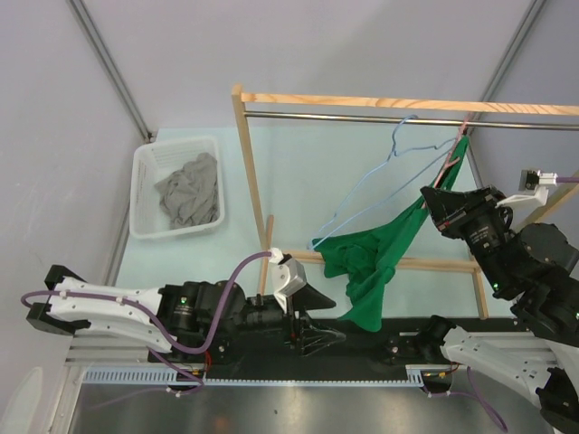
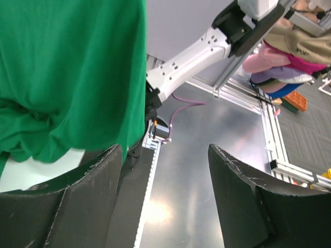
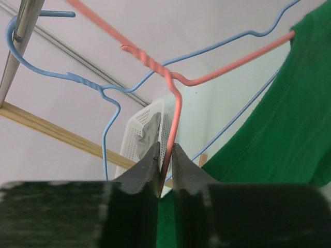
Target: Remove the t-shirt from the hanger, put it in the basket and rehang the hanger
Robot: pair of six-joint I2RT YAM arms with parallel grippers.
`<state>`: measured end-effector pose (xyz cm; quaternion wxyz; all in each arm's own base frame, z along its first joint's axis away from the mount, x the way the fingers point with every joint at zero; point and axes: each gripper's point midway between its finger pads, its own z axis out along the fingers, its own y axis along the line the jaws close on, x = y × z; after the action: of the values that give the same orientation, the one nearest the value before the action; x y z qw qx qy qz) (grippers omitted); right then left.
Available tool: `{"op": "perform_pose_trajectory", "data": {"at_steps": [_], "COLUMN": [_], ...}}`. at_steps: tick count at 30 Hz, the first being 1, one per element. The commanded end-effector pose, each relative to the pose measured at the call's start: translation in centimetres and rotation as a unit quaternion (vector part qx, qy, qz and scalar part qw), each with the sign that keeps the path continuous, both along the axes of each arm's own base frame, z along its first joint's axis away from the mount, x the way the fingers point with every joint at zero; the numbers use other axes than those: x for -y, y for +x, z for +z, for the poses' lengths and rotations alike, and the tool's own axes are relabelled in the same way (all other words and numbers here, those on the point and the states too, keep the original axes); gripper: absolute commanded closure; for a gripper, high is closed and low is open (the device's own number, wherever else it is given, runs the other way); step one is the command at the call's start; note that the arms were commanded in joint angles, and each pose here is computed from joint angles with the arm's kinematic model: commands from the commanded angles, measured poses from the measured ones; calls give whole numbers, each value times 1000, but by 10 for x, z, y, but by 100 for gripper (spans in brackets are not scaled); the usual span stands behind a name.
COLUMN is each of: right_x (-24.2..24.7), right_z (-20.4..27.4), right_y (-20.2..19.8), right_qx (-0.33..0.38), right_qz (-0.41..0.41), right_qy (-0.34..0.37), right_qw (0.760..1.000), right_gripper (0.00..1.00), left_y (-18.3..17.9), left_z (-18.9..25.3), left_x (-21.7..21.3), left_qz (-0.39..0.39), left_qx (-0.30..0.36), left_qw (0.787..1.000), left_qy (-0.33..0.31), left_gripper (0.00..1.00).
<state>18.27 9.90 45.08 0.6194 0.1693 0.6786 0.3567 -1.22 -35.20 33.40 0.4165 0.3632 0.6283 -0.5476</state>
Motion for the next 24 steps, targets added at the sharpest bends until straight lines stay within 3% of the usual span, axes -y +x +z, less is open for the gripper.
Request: {"op": "perform_pose_trajectory", "data": {"at_steps": [1, 3, 9, 14, 24], "right_x": [4, 3, 3, 2, 0], "right_z": [29, 29, 28, 48, 61], "right_y": [2, 4, 4, -10, -16], "right_qx": [58, 79, 148, 236, 291], "right_qz": [-10, -10, -9, 6, 10], "right_qy": [29, 6, -64, -69, -96], "right_qw": [998, 997, 987, 969, 952], "right_gripper": [90, 100, 100, 100, 100], "left_y": [5, 5, 9, 14, 18], "left_z": [32, 30, 25, 27, 23], "left_x": [0, 0, -3, -8, -15], "left_qz": [16, 19, 30, 41, 51], "left_qx": [10, 8, 5, 8, 8], "left_qw": [999, 999, 999, 999, 998], "left_qy": [-41, -38, -31, -34, -31], "left_gripper": [28, 28, 28, 29, 29]}}
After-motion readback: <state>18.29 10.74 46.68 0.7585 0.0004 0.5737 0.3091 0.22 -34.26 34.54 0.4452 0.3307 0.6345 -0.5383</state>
